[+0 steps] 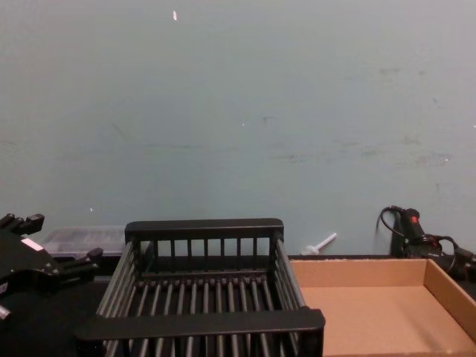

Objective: Pick up the white tape and place it into the black box , Pick up the silver tape and place it into the brown box.

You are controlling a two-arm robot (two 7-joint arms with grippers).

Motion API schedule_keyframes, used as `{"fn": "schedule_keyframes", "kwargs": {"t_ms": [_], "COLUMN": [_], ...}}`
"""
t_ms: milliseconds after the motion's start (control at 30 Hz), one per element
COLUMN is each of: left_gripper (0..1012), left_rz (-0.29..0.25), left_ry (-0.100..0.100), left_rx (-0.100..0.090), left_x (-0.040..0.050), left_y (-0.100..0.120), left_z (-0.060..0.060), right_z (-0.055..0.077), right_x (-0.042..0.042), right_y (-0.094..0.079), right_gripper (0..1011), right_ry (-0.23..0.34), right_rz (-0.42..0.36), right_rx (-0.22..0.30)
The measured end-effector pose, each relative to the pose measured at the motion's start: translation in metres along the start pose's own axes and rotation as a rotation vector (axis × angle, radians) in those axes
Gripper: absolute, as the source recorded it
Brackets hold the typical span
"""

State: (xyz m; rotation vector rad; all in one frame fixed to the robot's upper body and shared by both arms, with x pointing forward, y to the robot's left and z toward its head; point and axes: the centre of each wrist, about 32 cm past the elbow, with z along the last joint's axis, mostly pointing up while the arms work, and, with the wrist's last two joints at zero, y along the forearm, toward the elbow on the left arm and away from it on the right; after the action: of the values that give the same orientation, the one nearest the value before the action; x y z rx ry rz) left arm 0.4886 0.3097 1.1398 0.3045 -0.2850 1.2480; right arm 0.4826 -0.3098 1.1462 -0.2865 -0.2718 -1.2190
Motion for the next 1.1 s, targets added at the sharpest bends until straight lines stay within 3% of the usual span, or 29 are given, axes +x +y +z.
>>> {"fn": "schedule_keyframes", "kwargs": {"t_ms": [167,467,1100], "left_gripper": [1001,1001,1001], "left_rz": [0.0,0.0,0.0], "left_ry": [0.0,0.0,0.0], "left_rx": [0.0,0.0,0.0], "left_x": [0.0,0.0,0.0], "left_y": [0.0,0.0,0.0], "left_z": [0.0,0.0,0.0], "right_z": [0.007,0.019,0.02], "right_x": [-0.0011,-0.0102,-0.0344], "right_y": [-0.008,-0.028,-0.074], "right_gripper": [1002,1002,1002], "right_ry": [0.023,0.088,0.159], "right_rz": [0.027,0.091,0.201], "right_rx": [0.005,-0.011,-0.144]}}
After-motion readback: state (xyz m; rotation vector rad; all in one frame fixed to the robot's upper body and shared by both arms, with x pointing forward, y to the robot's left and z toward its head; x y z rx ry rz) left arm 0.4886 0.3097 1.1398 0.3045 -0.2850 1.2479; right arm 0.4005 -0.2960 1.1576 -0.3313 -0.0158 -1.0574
